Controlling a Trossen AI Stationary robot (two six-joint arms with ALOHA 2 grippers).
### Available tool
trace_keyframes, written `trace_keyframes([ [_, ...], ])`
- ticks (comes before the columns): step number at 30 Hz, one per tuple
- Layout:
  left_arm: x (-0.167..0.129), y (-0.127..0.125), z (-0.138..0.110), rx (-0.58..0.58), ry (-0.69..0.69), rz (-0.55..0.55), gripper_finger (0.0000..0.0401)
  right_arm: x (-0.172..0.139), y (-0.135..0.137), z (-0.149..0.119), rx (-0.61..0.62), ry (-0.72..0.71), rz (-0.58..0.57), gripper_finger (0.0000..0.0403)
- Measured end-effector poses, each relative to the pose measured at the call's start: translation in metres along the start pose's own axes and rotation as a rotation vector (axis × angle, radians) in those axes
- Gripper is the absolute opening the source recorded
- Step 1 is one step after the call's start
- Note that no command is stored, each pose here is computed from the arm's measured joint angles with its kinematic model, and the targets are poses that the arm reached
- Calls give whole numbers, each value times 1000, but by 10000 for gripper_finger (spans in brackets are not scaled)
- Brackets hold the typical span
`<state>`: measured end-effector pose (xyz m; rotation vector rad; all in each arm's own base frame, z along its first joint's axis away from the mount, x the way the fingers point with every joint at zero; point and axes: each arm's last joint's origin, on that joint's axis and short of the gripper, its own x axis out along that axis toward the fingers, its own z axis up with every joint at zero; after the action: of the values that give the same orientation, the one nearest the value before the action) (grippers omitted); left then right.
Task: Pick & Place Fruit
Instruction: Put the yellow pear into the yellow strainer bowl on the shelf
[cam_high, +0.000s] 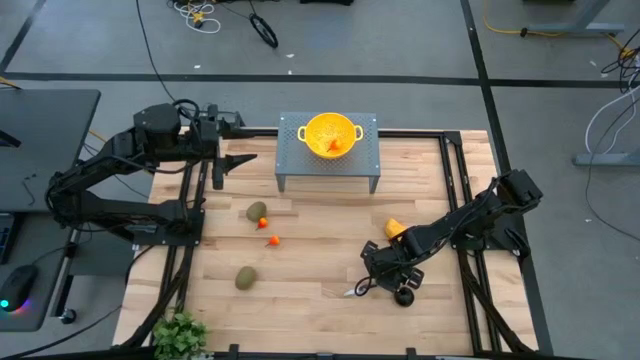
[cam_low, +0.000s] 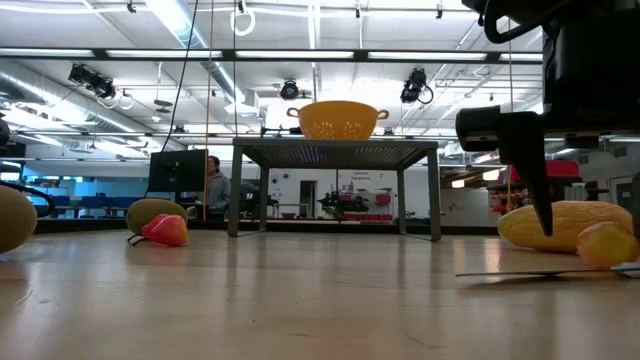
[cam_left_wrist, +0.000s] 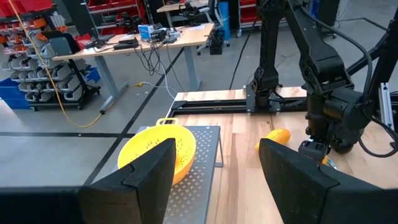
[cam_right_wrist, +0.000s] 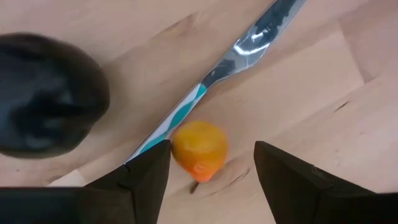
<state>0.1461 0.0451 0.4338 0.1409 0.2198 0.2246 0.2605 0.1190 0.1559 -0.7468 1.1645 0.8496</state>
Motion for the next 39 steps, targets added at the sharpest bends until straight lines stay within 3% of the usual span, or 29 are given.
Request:
trace_keyframes([
  [29, 0, 0, 0, -4, 0, 0, 240, 14, 4, -12, 78, -9, -22, 242],
  [39, 0, 0, 0, -4, -1, 0, 240, 14, 3, -11, 81, -13, -36, 208],
])
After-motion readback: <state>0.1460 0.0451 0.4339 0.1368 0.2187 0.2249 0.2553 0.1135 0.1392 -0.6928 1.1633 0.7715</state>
